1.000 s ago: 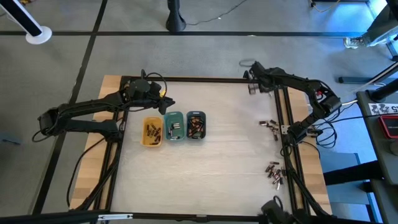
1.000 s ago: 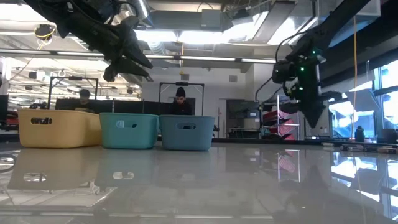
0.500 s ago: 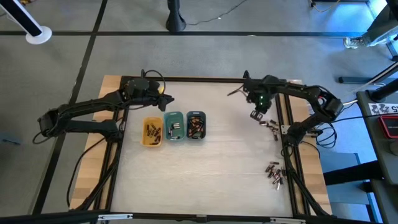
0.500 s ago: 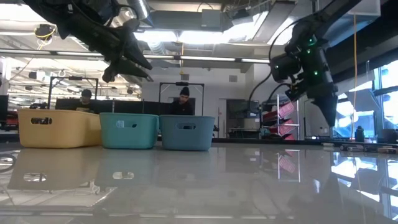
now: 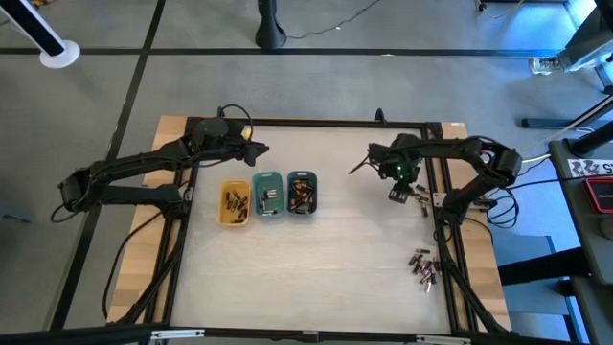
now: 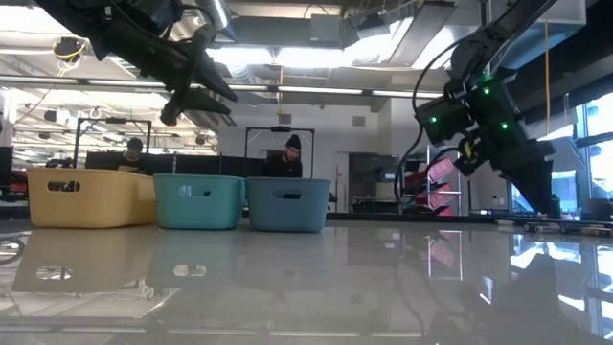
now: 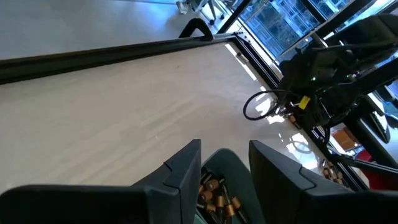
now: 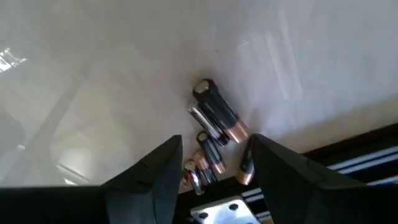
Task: Sort batteries
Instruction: Put the large black battery into the blue bin
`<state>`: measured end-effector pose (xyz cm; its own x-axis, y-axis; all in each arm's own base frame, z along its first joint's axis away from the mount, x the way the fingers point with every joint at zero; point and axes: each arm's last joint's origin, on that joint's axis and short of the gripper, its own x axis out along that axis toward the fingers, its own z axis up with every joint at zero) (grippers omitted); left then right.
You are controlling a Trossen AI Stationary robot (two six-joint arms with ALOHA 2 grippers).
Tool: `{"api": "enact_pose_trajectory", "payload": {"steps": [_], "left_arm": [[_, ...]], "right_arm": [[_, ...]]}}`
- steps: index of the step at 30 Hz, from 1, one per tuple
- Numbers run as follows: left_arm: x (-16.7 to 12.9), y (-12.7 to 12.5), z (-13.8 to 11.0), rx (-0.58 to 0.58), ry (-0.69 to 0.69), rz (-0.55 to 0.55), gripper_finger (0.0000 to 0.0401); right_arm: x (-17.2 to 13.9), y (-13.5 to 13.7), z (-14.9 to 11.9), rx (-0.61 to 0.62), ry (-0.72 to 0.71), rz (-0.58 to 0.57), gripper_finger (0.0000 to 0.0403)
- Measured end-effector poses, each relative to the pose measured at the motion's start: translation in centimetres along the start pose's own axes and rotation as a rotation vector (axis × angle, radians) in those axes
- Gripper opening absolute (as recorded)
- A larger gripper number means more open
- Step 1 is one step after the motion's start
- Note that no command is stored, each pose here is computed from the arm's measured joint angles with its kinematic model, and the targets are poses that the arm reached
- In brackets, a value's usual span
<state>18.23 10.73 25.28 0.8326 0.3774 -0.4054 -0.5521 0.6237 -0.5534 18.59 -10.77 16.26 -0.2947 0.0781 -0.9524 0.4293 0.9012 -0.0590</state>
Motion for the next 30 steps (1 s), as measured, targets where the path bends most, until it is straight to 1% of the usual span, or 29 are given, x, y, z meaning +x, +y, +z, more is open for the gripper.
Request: {"api": "enact_pose_trajectory", "payload": {"steps": [12,16,22,30], "left_arm": [[0.0,0.0,0.0,-0.036,-0.001,0.001,0.0125],[0.0,0.0,0.0,-0.051,-0.001,0.001,0.0125],[0.0,0.0,0.0,-0.054,-0.001,0.001,0.0125],[0.0,0.0,0.0,-0.055,-0.003,0.000,0.0125]], "right_arm": [[1.0,0.1,0.8,0.022,-0.103,-0.014,0.0195],[1.8,0.2,0.5,0.020,-0.073,-0.013,0.0195],[2.9,0.3,0.1,0.020,-0.074,-0.004,0.0195],[2.9,0.3,0.3,0.021,-0.090,-0.004,0.0195]]}}
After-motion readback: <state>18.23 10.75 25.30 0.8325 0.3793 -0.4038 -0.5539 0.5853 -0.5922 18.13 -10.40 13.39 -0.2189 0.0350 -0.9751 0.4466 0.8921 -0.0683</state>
